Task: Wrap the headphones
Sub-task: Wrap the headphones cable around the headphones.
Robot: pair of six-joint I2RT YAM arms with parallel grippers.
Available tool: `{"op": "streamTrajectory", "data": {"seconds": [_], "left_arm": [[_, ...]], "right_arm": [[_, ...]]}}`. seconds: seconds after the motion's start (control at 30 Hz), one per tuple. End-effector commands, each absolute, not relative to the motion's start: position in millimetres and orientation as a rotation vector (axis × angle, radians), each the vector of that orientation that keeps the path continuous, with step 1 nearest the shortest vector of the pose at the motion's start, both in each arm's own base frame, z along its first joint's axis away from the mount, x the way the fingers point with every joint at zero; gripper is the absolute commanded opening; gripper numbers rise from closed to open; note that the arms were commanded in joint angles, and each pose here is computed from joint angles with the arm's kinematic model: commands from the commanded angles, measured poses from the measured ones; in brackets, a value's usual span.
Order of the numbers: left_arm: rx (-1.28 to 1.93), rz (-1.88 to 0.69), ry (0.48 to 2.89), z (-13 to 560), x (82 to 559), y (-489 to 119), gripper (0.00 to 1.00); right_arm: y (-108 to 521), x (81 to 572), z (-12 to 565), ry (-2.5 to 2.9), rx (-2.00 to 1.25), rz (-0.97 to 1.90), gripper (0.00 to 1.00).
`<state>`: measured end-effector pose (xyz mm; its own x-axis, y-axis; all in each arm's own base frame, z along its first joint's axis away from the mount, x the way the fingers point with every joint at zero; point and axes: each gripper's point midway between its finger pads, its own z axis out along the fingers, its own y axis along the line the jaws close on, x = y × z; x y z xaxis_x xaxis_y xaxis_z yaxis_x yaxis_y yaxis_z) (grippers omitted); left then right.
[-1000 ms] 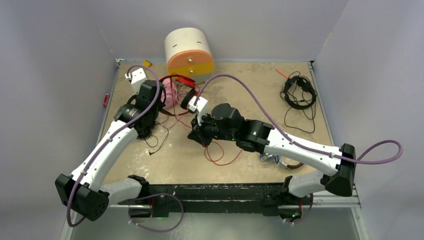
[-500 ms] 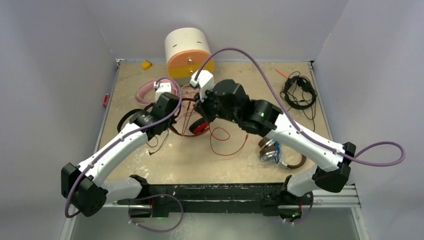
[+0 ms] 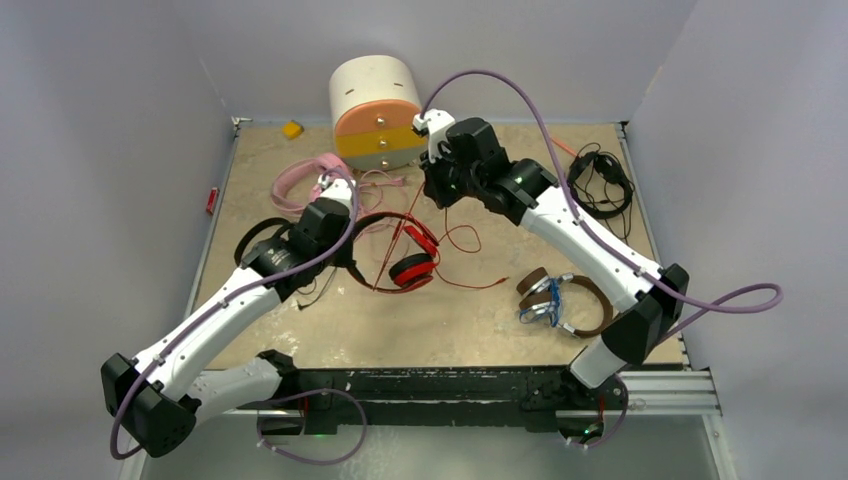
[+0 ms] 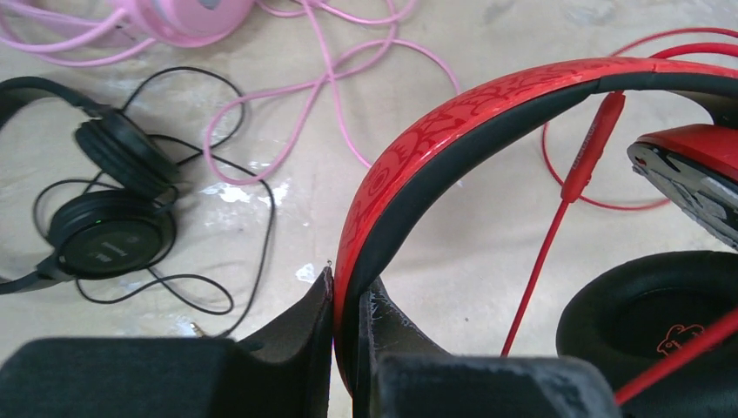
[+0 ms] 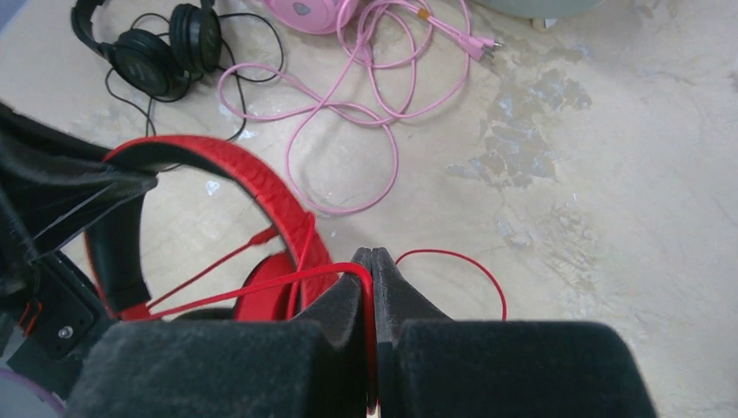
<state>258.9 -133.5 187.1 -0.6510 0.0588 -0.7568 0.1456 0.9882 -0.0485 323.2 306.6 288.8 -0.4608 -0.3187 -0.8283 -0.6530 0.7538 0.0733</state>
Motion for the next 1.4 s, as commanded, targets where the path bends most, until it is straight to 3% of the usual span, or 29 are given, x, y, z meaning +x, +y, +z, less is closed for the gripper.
{"op": "streamTrajectory", "data": {"seconds": [0.0,0.3,0.8,0.97,1.37], "left_arm": [[0.363,-0.277,2.307,184.7,231.7,-155.6,0.00],[0.416,-0.565,2.278,218.7,208.8,-188.8,0.00],[0.279,-0.898,2.231,289.4,175.7,-208.4,0.00],[0.231,-0.915,2.259,296.7,175.8,-210.6,0.00],[0.190,-0.958,2.258,319.1,181.5,-219.4,0.00]], "right_arm": [[297.8,355.8,321.4,1.988,-0.636,0.494,0.00],[288.7,370.0,280.2,2.033,-0.610,0.607,0.00],[306.3,338.1,210.1,1.889,-0.633,0.918,0.02],[311.0,331.2,205.0,1.803,-0.617,0.990,0.09],[312.3,316.7,188.6,1.739,-0.617,1.063,0.13]]}}
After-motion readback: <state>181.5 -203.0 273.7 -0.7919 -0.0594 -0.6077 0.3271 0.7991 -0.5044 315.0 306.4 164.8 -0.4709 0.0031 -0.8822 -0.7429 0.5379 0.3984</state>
